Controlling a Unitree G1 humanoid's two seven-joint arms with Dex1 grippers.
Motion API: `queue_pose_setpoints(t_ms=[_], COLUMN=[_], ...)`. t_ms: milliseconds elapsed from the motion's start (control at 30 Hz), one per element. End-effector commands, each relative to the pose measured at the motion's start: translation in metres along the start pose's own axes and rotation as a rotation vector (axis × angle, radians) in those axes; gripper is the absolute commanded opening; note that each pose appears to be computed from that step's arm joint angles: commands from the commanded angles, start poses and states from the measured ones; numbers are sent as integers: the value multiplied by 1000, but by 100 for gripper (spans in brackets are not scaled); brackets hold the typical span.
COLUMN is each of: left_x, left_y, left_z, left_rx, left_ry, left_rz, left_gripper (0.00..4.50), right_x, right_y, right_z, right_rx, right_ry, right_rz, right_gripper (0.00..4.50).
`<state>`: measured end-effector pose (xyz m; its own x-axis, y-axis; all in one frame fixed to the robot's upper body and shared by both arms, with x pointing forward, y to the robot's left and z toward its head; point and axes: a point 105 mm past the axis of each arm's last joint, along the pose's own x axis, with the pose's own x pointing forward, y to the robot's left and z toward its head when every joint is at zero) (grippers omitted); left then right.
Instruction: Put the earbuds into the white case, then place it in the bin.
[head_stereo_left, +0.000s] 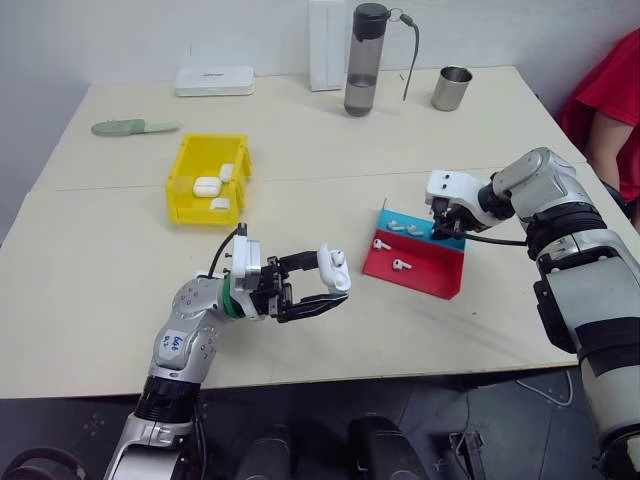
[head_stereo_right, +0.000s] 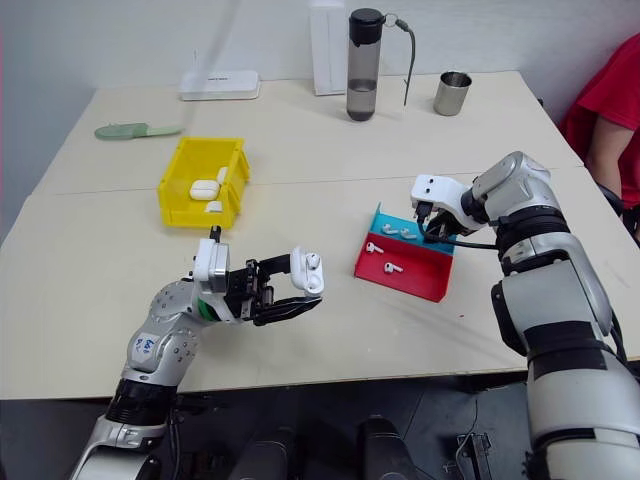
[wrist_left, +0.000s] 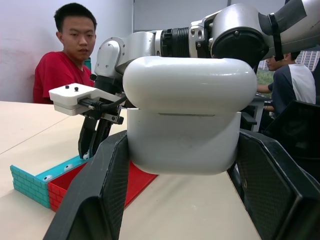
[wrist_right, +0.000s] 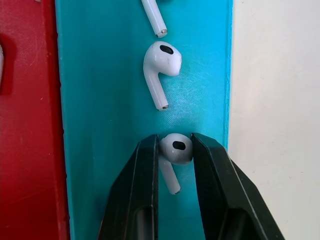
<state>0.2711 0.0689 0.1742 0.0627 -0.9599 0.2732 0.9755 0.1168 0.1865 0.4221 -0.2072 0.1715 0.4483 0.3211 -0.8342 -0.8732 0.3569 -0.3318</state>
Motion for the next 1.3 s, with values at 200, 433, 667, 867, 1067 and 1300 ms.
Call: queue_pose_setpoints(t_ms=[200,433,667,867,1067,1300], left_x=[4,4,4,3,7,20], left_y=[-3,-4,-4,0,7,12], left_z=[8,8,10,16,23,28], left_rx=[46,44,39,33,8,-22], left_ry=[-10,-11,-23,-55,-98,-129], left_rz=[-28,-32,-32,-35,-50,-79], left_gripper=[277,277,277,277,277,277], right_x=[7,0,-40,-93,-138,-134], right_y=[7,4,-13,0,51,126], right_z=[-12,-8,20,55,96,115], right_rx=[25,52,117,166,316,387], right_ry=[24,-15,-242,-660,-1202,-1460], right_rz=[33,30,-13,143,383,552], right_gripper=[49,47,47,47,47,47])
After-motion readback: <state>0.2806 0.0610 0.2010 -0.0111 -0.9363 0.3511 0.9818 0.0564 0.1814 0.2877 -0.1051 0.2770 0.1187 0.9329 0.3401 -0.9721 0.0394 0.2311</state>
